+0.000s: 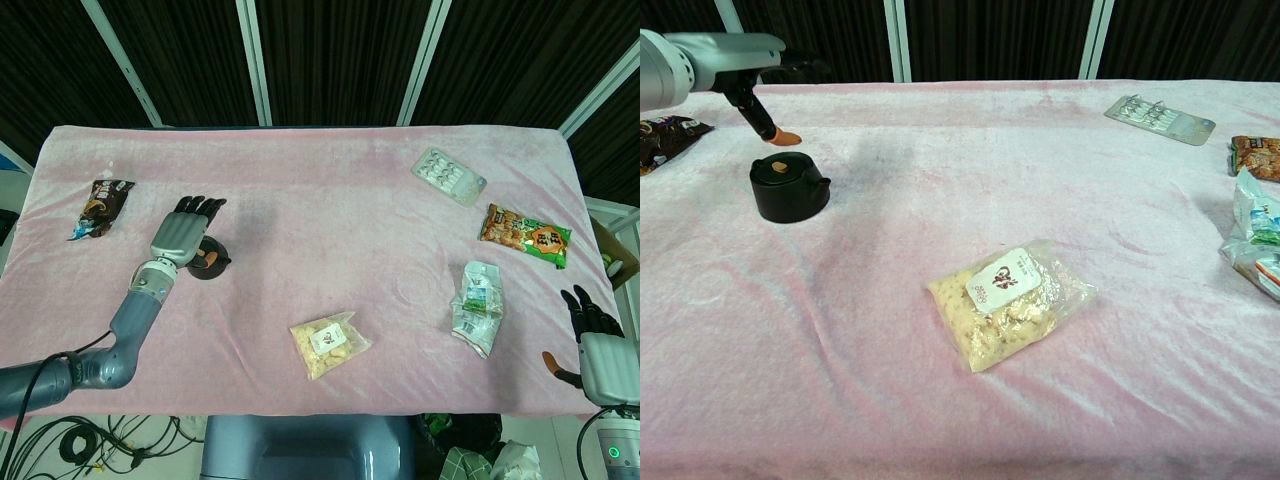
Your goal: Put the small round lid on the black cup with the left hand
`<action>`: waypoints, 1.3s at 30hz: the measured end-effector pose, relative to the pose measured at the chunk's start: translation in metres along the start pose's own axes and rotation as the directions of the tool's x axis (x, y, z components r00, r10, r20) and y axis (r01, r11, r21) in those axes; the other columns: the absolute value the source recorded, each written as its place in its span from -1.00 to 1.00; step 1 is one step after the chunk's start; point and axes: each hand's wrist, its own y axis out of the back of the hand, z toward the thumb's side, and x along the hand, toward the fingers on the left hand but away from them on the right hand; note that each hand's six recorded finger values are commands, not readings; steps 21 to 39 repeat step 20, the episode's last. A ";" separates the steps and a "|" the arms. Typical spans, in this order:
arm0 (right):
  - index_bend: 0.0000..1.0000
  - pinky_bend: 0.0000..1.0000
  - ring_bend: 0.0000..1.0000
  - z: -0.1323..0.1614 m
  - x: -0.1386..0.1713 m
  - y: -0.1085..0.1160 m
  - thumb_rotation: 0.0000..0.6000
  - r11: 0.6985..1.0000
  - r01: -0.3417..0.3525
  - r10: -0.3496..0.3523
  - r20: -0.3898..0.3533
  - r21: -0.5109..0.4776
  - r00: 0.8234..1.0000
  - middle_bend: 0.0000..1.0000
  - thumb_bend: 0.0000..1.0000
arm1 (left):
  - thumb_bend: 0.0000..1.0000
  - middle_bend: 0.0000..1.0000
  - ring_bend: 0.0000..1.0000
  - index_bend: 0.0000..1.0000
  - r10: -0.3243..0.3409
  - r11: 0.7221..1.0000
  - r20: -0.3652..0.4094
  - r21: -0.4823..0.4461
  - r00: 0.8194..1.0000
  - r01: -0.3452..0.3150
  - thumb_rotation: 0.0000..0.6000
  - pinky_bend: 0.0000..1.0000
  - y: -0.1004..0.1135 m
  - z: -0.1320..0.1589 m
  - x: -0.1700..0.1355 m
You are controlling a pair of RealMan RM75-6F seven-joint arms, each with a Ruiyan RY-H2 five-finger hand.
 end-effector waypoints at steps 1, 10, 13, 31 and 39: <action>-1.00 -0.62 -0.73 0.000 0.000 0.000 1.00 1.000 0.000 0.000 0.000 -0.001 1.000 -0.95 -0.65 | -0.41 -0.81 -1.00 -0.89 0.018 1.000 0.006 -0.006 1.000 -0.018 1.00 -1.00 0.005 0.001 -0.006; -1.00 -0.62 -0.73 0.000 0.001 0.000 1.00 1.000 0.001 -0.001 -0.001 -0.002 1.000 -0.95 -0.65 | -0.41 -0.81 -1.00 -0.74 0.119 0.993 -0.029 0.016 0.992 -0.118 1.00 -1.00 0.022 -0.025 -0.109; -1.00 -0.62 -0.73 0.000 0.001 0.001 1.00 1.000 0.005 -0.005 0.002 -0.005 1.000 -0.95 -0.65 | -0.41 -0.81 -1.00 -0.74 0.132 0.991 -0.092 0.043 0.987 -0.128 1.00 -1.00 0.015 -0.050 -0.157; -1.00 -0.62 -0.73 0.002 0.002 0.001 1.00 1.000 0.009 -0.009 -0.008 -0.003 1.000 -0.95 -0.65 | -0.41 -0.80 -1.00 -0.73 0.146 0.989 -0.160 0.057 0.976 -0.138 1.00 -1.00 -0.001 -0.087 -0.241; -1.00 -0.62 -0.73 0.002 0.002 0.001 1.00 1.000 0.009 -0.009 -0.008 -0.003 1.000 -0.95 -0.65 | -0.41 -0.80 -1.00 -0.73 0.146 0.989 -0.160 0.057 0.976 -0.138 1.00 -1.00 -0.001 -0.087 -0.241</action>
